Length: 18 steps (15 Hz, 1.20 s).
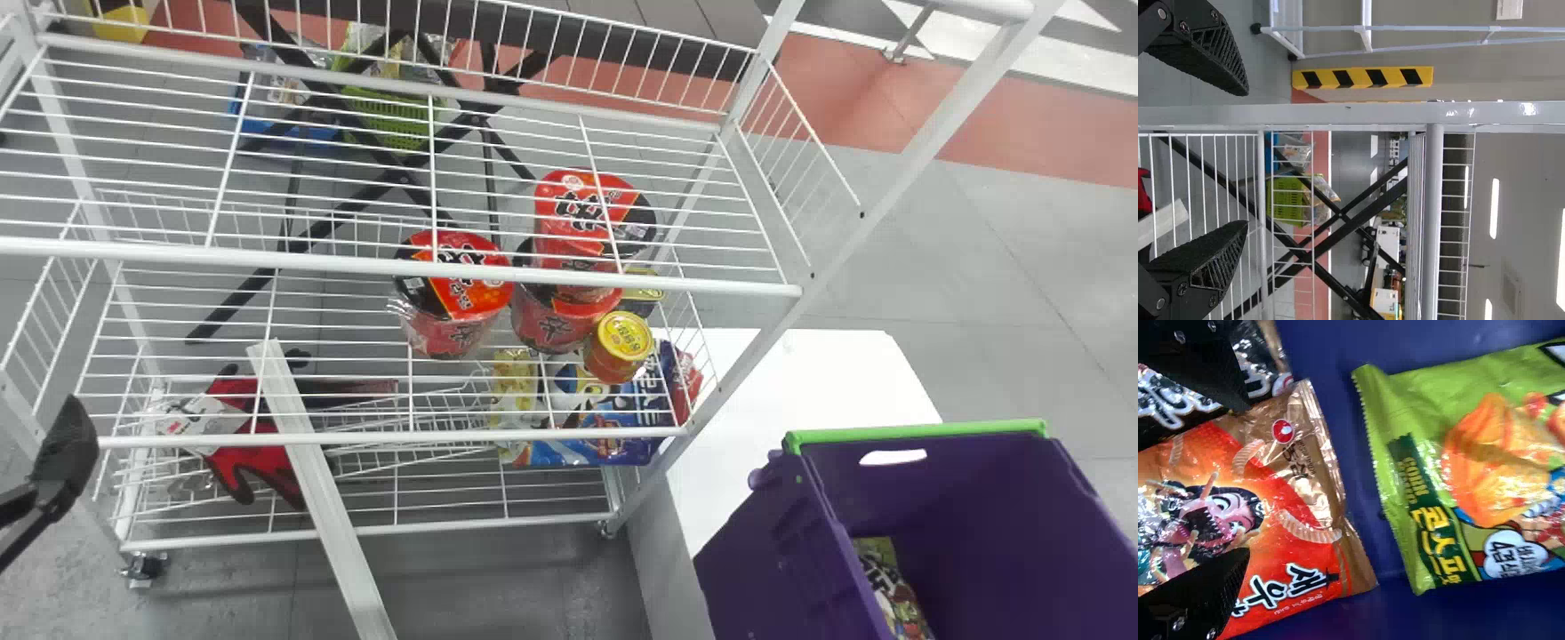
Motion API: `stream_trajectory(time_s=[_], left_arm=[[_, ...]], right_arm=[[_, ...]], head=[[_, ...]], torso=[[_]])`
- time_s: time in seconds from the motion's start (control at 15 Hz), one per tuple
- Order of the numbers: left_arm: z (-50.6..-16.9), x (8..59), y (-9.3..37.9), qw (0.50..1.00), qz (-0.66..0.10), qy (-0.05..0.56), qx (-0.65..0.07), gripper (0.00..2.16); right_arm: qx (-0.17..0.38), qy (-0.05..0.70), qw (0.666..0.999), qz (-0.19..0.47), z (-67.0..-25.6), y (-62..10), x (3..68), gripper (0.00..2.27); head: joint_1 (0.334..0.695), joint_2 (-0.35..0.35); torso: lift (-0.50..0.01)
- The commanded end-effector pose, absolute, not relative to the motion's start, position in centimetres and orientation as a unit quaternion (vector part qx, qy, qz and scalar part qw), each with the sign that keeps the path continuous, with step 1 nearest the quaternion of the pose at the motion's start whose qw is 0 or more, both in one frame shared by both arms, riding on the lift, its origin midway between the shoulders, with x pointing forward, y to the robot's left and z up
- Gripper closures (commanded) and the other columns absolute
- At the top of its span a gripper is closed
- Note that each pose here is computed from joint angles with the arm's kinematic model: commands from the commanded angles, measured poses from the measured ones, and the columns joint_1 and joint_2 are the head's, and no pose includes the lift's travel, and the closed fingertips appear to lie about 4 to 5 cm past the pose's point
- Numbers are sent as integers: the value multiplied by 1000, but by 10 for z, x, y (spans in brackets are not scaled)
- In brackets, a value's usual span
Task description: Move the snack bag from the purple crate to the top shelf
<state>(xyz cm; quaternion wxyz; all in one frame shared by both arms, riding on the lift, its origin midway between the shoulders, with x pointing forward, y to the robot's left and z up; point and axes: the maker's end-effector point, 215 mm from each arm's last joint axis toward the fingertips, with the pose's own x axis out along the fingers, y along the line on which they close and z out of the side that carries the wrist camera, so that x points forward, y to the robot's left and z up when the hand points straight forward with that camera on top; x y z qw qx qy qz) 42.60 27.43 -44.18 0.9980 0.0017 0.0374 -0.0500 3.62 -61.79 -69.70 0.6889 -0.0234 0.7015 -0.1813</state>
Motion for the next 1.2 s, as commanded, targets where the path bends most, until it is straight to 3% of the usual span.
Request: stream_trajectory(time_s=[0.0,0.13,0.33,0.4,0.53,0.73,0.93,1.13], left_arm=[[-440,426,275,998,-50,35,2,134],[-442,426,275,998,-50,37,2,134],[-445,425,275,998,-50,38,1,134],[-445,425,275,998,-50,38,1,134],[-445,425,275,998,-50,38,1,134],[-445,424,277,998,-48,38,1,134],[-444,425,276,998,-48,37,1,134],[-445,425,276,998,-48,39,1,134]], right_arm=[[-31,709,681,-182,-696,-619,30,26],[-52,722,667,-177,-698,-622,19,110],[-40,730,657,-185,-696,-621,11,535],[-39,727,659,-189,-694,-623,13,890],[-34,727,649,-221,-688,-629,7,1956],[-26,733,636,-238,-675,-628,3,1983],[-9,722,644,-251,-665,-630,8,2115],[35,708,647,-279,-648,-632,8,2236]], head=[[695,-350],[695,-350],[695,-350],[695,-350],[695,-350],[695,-350],[695,-350],[695,-350]], torso=[[-454],[-454],[-454],[-454],[-454],[-454],[-454],[-454]])
